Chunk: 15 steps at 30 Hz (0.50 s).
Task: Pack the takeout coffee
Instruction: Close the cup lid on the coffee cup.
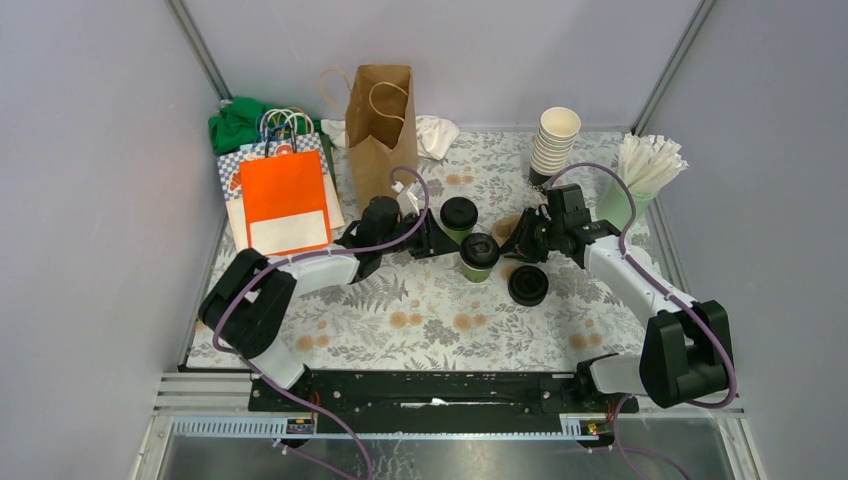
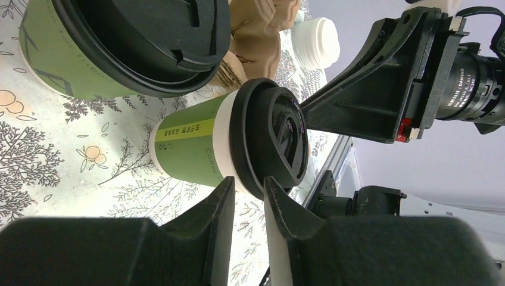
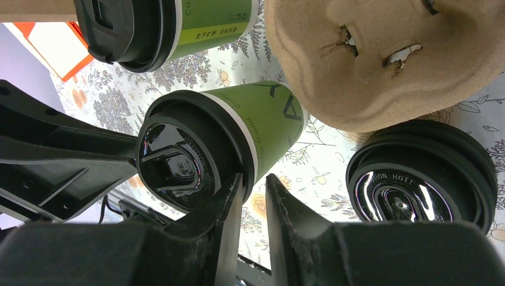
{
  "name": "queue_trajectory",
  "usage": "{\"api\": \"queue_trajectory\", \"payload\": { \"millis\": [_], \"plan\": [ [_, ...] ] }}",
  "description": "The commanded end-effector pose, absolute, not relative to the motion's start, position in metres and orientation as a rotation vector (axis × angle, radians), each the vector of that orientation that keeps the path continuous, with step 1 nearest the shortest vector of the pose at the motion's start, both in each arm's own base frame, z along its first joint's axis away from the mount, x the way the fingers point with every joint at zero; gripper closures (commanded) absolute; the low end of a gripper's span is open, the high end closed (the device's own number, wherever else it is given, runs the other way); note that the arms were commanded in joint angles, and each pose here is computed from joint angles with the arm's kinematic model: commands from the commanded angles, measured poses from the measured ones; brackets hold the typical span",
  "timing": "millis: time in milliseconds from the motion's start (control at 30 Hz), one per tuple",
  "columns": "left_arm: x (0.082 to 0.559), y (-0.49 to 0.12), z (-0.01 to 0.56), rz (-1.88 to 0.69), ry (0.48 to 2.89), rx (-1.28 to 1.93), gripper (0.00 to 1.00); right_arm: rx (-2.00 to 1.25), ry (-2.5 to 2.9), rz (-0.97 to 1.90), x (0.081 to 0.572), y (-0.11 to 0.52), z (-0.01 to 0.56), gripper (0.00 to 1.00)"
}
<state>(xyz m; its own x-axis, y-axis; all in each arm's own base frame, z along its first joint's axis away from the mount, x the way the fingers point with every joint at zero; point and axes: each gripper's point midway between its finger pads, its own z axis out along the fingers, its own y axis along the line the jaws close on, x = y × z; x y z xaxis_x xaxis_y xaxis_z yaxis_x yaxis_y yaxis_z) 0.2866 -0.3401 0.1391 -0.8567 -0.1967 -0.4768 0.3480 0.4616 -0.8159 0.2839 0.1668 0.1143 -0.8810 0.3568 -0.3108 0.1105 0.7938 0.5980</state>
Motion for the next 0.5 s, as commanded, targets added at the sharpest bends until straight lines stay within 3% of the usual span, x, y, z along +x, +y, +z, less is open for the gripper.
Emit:
{"api": "queue_trajectory", "payload": {
  "millis": [0, 467],
  "plan": [
    [0.294, -0.3469, 0.157, -1.442, 2.13, 0.156, 0.71, 0.338, 2.546, 0.864, 0.2899, 0.1716, 0.1209, 0.74],
    [0.295, -0.3506, 0.1589, -1.462, 2.124, 0.163, 0.7, 0.328, 2.544, 0.889, 0.2919, 0.1752, 0.1231, 0.77]
  ]
}}
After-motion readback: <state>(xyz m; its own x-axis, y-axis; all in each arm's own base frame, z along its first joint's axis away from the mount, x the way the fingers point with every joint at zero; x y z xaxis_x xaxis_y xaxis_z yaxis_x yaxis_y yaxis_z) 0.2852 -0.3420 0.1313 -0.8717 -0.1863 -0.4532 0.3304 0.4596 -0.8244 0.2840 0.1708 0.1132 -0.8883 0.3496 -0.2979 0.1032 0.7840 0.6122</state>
